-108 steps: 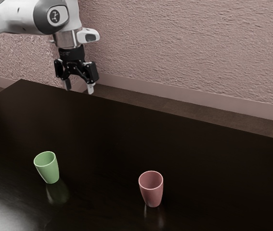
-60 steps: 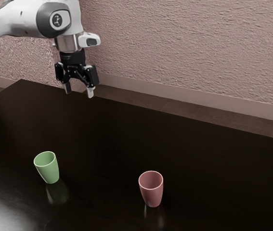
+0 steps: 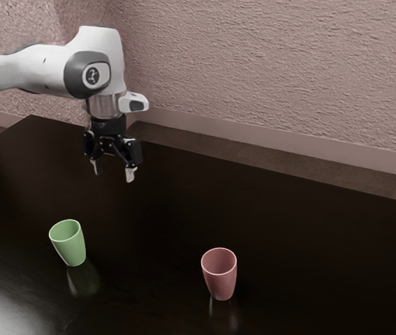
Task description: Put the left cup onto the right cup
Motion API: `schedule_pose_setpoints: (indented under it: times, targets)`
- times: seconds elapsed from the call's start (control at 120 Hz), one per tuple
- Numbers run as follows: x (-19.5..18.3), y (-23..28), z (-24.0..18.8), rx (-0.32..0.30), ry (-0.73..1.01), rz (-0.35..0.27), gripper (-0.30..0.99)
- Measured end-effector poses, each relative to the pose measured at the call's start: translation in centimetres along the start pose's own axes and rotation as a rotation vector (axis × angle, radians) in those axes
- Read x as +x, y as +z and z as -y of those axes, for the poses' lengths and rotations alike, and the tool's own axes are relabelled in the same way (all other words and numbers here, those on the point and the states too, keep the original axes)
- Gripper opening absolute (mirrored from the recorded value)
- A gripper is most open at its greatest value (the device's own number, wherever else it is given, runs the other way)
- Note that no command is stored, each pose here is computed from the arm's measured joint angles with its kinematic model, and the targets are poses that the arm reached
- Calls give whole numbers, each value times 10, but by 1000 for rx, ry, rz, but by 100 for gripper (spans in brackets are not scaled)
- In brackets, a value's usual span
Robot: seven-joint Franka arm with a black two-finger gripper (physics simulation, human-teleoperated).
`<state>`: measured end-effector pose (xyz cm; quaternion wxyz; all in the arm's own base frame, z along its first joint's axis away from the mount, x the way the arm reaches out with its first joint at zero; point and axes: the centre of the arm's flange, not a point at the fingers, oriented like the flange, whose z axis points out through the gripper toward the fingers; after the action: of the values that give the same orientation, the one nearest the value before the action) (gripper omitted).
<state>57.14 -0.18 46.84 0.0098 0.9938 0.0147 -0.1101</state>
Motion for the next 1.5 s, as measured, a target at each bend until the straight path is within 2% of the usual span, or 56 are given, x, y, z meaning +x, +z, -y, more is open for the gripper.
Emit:
schedule_pose_setpoints:
  times: [0.158,0.45,0.567,0.95,1.167,1.5]
  targets:
    - [-14,24,-11,11,24,1,69]
    - [-45,36,-11,10,33,-59,69]
    - [-49,36,-12,12,37,-83,69]
    - [-56,81,-35,22,79,-95,69]
    - [-51,87,-5,8,16,-116,69]
    - [-50,96,24,-3,-31,-111,69]
